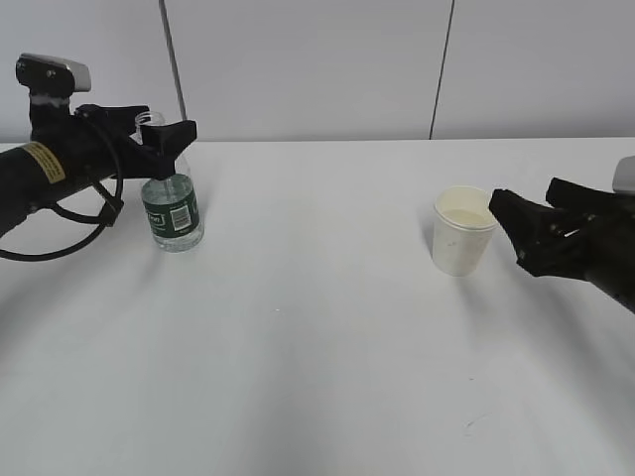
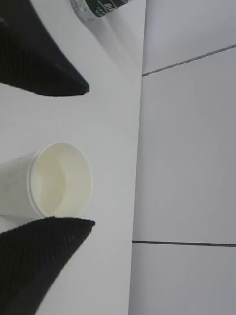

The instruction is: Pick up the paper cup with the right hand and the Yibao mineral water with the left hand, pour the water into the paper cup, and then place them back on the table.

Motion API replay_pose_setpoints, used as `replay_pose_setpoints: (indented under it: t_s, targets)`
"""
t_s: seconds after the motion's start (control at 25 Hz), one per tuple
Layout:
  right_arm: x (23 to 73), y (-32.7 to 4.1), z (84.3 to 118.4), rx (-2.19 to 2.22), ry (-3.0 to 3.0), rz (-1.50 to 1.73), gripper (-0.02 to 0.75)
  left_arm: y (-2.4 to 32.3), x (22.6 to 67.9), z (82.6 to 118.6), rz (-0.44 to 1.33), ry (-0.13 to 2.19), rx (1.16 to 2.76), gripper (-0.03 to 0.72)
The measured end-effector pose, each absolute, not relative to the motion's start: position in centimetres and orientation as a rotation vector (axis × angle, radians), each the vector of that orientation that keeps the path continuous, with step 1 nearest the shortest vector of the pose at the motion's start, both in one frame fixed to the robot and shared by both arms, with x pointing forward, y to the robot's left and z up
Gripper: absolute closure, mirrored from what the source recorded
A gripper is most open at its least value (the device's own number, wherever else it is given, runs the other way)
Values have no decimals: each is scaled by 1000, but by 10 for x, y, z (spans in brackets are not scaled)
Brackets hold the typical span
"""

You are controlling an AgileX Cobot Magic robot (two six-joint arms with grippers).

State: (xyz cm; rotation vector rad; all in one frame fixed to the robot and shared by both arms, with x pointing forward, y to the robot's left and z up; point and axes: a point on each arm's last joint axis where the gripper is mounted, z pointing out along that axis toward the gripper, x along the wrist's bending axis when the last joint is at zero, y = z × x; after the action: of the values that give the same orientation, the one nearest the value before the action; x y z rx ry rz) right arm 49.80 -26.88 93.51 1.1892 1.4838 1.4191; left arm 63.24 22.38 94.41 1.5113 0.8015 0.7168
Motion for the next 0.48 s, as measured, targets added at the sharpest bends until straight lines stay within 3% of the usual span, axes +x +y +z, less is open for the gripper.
replay_pose_setpoints:
  t_s: [0.48]
  targets:
    - [520, -270, 977, 1196, 1444, 1435, 145, 232, 625, 990, 821, 849, 1501, 202]
